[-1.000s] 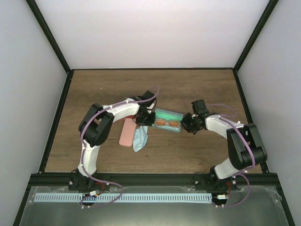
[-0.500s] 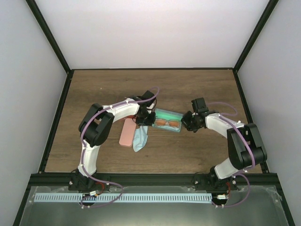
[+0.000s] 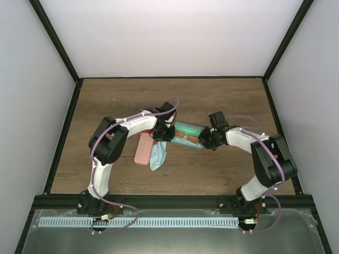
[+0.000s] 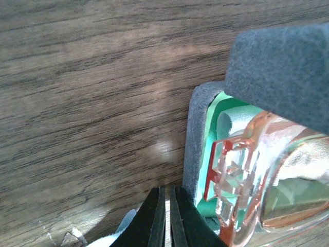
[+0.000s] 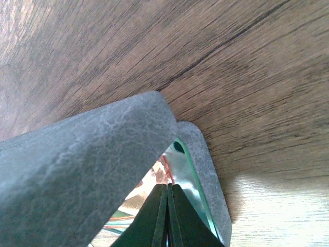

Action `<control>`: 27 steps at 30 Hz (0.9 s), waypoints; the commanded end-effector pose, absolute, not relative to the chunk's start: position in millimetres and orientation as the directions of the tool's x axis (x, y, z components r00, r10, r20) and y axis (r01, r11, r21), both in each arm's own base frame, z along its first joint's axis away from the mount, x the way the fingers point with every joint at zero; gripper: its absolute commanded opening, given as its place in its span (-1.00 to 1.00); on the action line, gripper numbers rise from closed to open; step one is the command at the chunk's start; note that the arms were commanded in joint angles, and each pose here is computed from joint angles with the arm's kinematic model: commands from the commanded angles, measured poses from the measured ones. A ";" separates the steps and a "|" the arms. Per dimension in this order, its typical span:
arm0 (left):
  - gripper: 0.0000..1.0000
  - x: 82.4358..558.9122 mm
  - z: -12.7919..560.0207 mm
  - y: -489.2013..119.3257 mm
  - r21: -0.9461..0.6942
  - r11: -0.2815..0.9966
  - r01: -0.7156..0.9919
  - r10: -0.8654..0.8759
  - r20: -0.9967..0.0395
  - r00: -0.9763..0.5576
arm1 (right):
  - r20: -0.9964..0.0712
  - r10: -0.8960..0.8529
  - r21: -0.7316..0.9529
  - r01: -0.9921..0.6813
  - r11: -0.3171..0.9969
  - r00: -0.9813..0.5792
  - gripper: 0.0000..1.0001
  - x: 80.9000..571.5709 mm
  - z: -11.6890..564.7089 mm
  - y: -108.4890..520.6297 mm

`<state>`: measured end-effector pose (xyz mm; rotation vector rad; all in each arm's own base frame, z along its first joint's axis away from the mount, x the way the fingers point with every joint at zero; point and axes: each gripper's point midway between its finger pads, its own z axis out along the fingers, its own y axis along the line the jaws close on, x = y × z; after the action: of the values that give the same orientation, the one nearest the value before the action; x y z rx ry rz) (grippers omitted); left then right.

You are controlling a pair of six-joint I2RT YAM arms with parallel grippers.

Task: Organize the sunglasses
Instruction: Adjust the sunglasses in the sunglasses case.

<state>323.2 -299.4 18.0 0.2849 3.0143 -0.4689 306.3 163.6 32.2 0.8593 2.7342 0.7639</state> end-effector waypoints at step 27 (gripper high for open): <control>-0.53 338.4 71.0 -269.7 -0.187 0.964 0.190 0.141 -0.245 -0.959 | -0.183 0.572 0.555 0.396 0.732 -0.800 -0.94 332.8 82.4 157.6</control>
<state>311.0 -272.2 60.2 0.3193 2.9415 -0.3927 313.6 148.8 64.8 0.8135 2.6442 0.6765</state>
